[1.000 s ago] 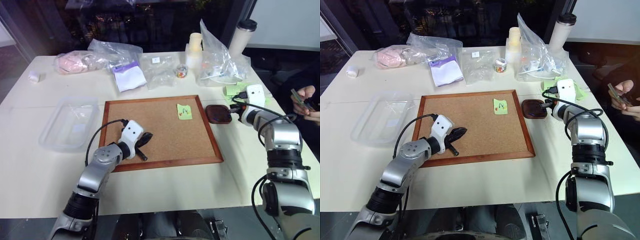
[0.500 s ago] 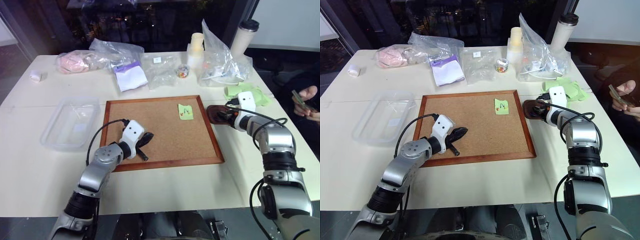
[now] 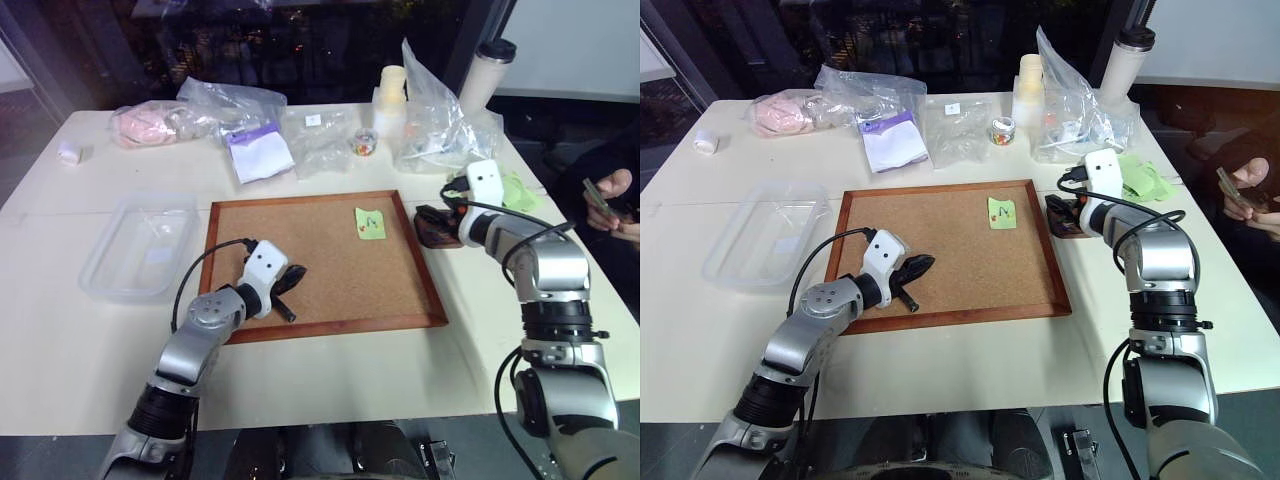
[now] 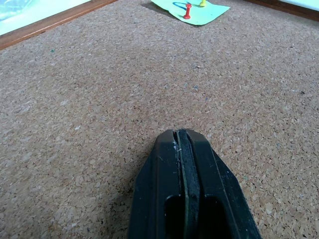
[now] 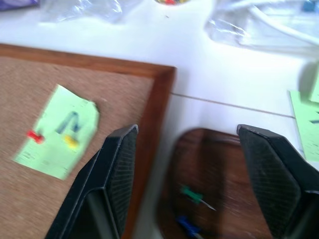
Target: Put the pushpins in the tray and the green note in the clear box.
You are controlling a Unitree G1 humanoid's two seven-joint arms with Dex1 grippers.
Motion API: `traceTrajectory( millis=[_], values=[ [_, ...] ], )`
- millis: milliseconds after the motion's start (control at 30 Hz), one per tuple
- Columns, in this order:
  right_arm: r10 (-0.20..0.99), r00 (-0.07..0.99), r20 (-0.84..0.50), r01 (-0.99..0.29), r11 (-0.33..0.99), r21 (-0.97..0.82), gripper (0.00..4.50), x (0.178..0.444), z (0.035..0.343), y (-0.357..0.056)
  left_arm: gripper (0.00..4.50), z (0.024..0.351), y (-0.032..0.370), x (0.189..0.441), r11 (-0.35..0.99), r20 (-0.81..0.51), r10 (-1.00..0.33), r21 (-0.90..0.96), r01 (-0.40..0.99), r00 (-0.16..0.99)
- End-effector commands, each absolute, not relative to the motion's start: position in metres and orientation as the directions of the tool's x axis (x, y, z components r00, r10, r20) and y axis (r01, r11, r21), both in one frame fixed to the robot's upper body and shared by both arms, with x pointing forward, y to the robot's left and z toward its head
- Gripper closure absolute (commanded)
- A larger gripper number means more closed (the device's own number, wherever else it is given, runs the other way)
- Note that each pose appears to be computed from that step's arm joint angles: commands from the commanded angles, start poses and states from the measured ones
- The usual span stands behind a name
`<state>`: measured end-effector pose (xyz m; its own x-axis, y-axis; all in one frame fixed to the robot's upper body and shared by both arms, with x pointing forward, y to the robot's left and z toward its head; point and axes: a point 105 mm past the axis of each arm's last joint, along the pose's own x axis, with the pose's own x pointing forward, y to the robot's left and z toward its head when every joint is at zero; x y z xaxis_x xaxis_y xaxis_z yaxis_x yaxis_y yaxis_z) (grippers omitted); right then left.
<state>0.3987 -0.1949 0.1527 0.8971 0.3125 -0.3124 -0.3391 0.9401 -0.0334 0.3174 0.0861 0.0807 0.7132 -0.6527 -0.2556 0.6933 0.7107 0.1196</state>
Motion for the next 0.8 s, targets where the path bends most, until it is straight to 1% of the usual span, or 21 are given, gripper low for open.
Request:
traceTrajectory(
  millis=[33,133,233,267,300,567,800],
  values=[
    [0.362,0.890,-0.276,-0.391,0.919,-0.055,1.28,0.399,0.159,-0.175,4.50,0.055,0.089,0.311,0.713,-0.345,-0.637,0.076,0.697,0.690],
    [0.381,0.882,-0.278,-0.414,0.908,-0.066,1.28,0.401,0.152,-0.165,4.50,0.055,0.088,0.310,0.712,-0.344,-0.638,0.075,0.698,0.689],
    [0.389,0.880,-0.273,-0.423,0.903,-0.077,2.08,0.403,0.149,-0.161,4.50,0.056,0.089,0.310,0.713,-0.344,-0.637,0.077,0.697,0.690],
    [0.388,0.878,-0.279,-0.426,0.901,-0.087,2.46,0.404,0.147,-0.160,4.50,0.056,0.089,0.310,0.713,-0.344,-0.637,0.078,0.697,0.690],
    [0.385,0.877,-0.288,-0.427,0.899,-0.101,2.95,0.405,0.145,-0.160,4.50,0.056,0.089,0.310,0.714,-0.344,-0.636,0.078,0.696,0.691],
    [0.413,0.859,-0.302,-0.467,0.875,-0.131,2.95,0.406,0.134,-0.150,4.50,0.055,0.091,0.308,0.718,-0.349,-0.630,0.080,0.692,0.694],
    [0.430,0.856,-0.286,-0.478,0.870,-0.123,2.95,0.406,0.138,-0.145,4.50,0.055,0.092,0.307,0.717,-0.351,-0.630,0.080,0.692,0.693]
  ],
)
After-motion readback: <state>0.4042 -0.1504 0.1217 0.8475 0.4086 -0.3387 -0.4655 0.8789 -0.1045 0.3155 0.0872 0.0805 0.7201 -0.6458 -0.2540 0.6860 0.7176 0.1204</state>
